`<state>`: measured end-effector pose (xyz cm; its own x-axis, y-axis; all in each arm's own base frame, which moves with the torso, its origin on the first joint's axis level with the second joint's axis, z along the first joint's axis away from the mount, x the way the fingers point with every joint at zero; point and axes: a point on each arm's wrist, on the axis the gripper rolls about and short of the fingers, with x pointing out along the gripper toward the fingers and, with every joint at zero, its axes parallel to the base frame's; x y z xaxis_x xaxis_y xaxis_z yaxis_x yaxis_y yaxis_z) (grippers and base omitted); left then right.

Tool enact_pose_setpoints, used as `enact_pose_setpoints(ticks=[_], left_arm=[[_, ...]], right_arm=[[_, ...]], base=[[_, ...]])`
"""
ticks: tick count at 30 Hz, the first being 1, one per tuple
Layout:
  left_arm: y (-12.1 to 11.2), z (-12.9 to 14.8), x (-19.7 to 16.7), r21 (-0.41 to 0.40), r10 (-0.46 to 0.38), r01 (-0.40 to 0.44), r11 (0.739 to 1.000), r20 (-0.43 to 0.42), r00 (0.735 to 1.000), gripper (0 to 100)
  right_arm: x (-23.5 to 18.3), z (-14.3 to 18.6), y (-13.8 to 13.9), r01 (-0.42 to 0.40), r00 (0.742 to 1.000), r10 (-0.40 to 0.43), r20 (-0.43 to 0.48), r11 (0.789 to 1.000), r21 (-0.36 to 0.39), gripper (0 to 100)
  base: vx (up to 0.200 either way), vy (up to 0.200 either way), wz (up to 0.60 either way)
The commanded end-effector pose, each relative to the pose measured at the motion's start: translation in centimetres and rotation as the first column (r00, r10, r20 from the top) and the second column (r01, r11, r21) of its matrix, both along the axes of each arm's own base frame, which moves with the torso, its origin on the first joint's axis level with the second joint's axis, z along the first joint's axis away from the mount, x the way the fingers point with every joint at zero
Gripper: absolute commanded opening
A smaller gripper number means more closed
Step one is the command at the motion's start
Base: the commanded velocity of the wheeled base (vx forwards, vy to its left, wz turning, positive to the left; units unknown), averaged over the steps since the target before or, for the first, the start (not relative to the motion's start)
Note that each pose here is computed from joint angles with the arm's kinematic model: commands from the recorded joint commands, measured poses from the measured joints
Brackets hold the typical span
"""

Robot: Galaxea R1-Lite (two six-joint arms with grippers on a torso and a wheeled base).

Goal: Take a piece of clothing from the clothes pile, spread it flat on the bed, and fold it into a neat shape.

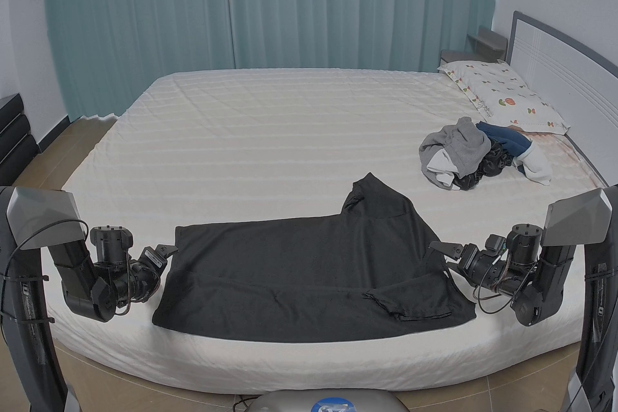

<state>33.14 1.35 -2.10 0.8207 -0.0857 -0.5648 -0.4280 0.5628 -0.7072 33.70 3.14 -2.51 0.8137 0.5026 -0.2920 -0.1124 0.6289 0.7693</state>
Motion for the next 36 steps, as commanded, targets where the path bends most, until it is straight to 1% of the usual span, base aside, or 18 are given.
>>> enact_pose_setpoints(ticks=[1,6,11,13,15,18,29,30,36], left_arm=[[0.0,-0.1,-0.1,0.002,-0.001,0.001,1.0,-0.005,1.0,100],[0.0,-0.2,-0.1,0.004,-0.001,0.001,1.0,-0.005,1.0,100],[-0.1,-0.2,-0.1,0.004,-0.002,0.002,1.0,-0.006,1.0,100],[-0.1,-0.2,-0.1,0.004,-0.002,0.002,1.0,-0.006,1.0,100],[-0.1,-0.2,-0.1,0.004,-0.004,0.004,1.0,-0.008,1.0,100],[-0.1,-0.2,-0.1,0.004,-0.004,0.004,1.0,-0.008,1.0,100],[-0.1,-0.2,-0.1,0.005,-0.004,0.004,1.0,-0.006,1.0,100],[-0.1,-0.2,-0.1,0.005,-0.004,0.004,1.0,-0.006,1.0,100],[-0.1,-0.2,-0.1,0.005,-0.004,0.004,1.0,-0.006,1.0,100]], right_arm=[[-0.2,-1.4,0.5,-0.031,0.999,0.03,-0.016,0.999,-0.045,100],[0.0,-2.4,0.4,-0.047,0.999,0.047,-0.007,0.994,-0.095,100],[0.4,-2.7,0.4,-0.05,0.999,0.051,0.007,0.993,-0.109,100],[1.0,-3.1,0.3,-0.027,0.999,0.029,0.017,0.993,-0.117,100],[1.1,-3.3,0.2,-0.024,1.0,0.026,0.014,0.993,-0.118,100],[1.0,-3.5,0.2,-0.026,1.0,0.027,0.009,0.992,-0.121,100],[0.3,-4.6,0.1,-0.054,0.999,0.054,-0.004,0.981,-0.189,100],[0.3,-4.7,0.0,-0.055,0.998,0.055,-0.003,0.98,-0.193,0],[0.0,-4.8,-0.1,-0.057,0.998,0.055,-0.011,0.978,-0.201,0]], base=[[0.0,0.0,0.0],[0.0,0.0,0.0],[0.0,0.0,0.0],[0.0,0.0,0.0],[0.0,0.0,0.0],[0.0,0.0,0.0],[0.0,0.0,0.0],[0.0,0.0,0.0],[0.0,0.0,0.0]])
